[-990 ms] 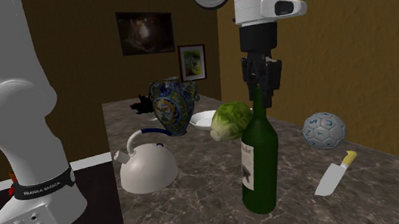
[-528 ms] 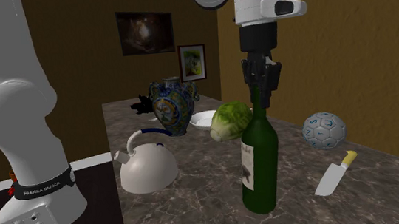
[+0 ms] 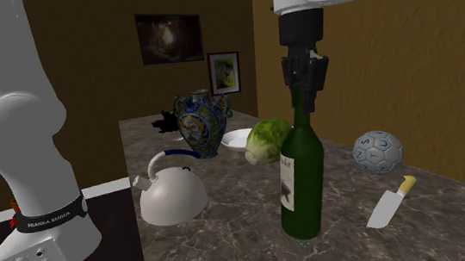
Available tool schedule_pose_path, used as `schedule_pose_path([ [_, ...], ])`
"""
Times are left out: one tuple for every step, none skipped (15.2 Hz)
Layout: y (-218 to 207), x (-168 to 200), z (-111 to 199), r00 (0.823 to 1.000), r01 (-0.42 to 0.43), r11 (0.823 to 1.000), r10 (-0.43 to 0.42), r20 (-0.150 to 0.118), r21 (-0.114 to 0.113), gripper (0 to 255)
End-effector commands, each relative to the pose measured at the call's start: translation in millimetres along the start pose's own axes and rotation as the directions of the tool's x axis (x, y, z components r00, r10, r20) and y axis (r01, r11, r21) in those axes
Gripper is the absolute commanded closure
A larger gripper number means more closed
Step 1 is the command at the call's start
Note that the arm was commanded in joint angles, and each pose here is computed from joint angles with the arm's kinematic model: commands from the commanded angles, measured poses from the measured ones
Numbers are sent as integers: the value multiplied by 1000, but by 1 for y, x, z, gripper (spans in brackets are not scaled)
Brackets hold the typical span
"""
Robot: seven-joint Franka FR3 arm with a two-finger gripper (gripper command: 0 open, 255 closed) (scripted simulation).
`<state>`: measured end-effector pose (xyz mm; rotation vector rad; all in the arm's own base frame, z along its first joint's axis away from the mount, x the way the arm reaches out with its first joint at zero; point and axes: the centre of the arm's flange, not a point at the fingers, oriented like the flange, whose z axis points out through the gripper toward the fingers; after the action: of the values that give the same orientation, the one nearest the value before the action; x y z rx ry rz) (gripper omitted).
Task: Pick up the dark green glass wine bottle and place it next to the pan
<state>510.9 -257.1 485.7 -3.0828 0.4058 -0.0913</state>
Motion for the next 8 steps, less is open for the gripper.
schedule_pose_path([
  [0,1,-11,1000,0,1000,0,0,0,255],
  [0,1,-16,1000,0,1000,0,0,0,255],
  [0,1,-21,1000,0,1000,0,0,0,255],
  [0,1,-27,1000,0,1000,0,0,0,255],
  [0,2,-32,1000,0,1000,0,0,0,255],
  [-1,2,-37,1000,0,1000,0,0,0,255],
  [-1,2,-42,1000,0,1000,0,0,0,255],
  [-1,3,-48,1000,0,1000,0,0,0,255],
])
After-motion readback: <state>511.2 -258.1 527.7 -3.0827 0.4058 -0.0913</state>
